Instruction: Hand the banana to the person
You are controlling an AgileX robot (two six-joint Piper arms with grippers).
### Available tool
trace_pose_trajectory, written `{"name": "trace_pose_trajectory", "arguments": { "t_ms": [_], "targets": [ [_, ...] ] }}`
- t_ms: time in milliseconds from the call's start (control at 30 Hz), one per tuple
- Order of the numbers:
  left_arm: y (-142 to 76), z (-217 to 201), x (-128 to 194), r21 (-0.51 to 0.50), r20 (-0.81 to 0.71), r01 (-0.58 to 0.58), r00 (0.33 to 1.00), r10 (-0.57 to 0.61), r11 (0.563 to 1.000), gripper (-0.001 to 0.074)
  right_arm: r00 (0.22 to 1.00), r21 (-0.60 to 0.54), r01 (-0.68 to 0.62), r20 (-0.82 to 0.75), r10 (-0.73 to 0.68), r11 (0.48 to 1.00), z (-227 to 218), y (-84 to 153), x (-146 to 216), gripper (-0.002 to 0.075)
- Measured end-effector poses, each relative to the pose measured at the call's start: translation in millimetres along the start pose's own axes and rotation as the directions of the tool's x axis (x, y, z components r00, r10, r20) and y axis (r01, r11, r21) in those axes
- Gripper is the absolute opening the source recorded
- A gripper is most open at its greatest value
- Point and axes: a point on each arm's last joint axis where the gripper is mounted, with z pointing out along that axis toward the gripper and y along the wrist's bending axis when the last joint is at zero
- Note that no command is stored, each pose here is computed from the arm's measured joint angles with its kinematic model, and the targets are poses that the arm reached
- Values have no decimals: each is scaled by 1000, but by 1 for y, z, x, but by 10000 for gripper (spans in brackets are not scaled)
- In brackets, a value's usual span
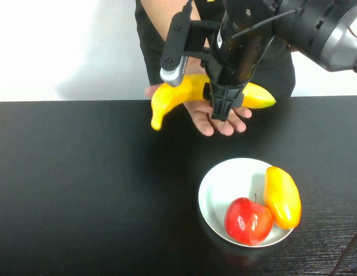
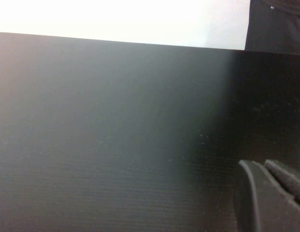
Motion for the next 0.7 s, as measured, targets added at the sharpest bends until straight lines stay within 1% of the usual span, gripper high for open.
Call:
{"name": "trace_pose_trajectory", "arguments": {
  "t_ms": [33,67,233,333,367,433,467,533,600,633,700],
  "targets": [
    [0,0,0,0,0,0,1000,0,1000,-3,1000,3,-8,4,8,1000,-2,0,0,491],
    [0,0,0,0,0,0,1000,0,1000,-3,1000,7,-23,7,23,1000,-5,-1,1,498],
    [0,0,0,0,0,0,1000,0,1000,-3,987,41,-148,63,145,988,-36,-5,8,496],
    [0,0,0,0,0,0,1000,0,1000,-3,962,62,-253,124,244,966,-65,-7,16,484],
    [0,0,0,0,0,0,1000,0,1000,-3,945,64,-304,149,292,950,-77,-8,20,454],
    [0,0,0,0,0,0,1000,0,1000,-3,905,65,-395,197,377,916,-99,-8,29,349],
    [0,0,0,0,0,0,1000,0,1000,-3,890,59,-424,214,403,904,-107,-7,32,297],
    [0,0,0,0,0,0,1000,0,1000,-3,858,50,-474,247,449,879,-126,-3,44,169],
    [0,0,0,0,0,0,1000,0,1000,-3,844,45,-497,255,471,867,-138,3,55,65],
    [0,0,0,0,0,0,1000,0,1000,-3,843,43,-500,252,475,865,-142,7,63,31],
    [0,0,0,0,0,0,1000,0,1000,-3,831,36,-524,241,501,851,-149,17,78,6]
  ]
}}
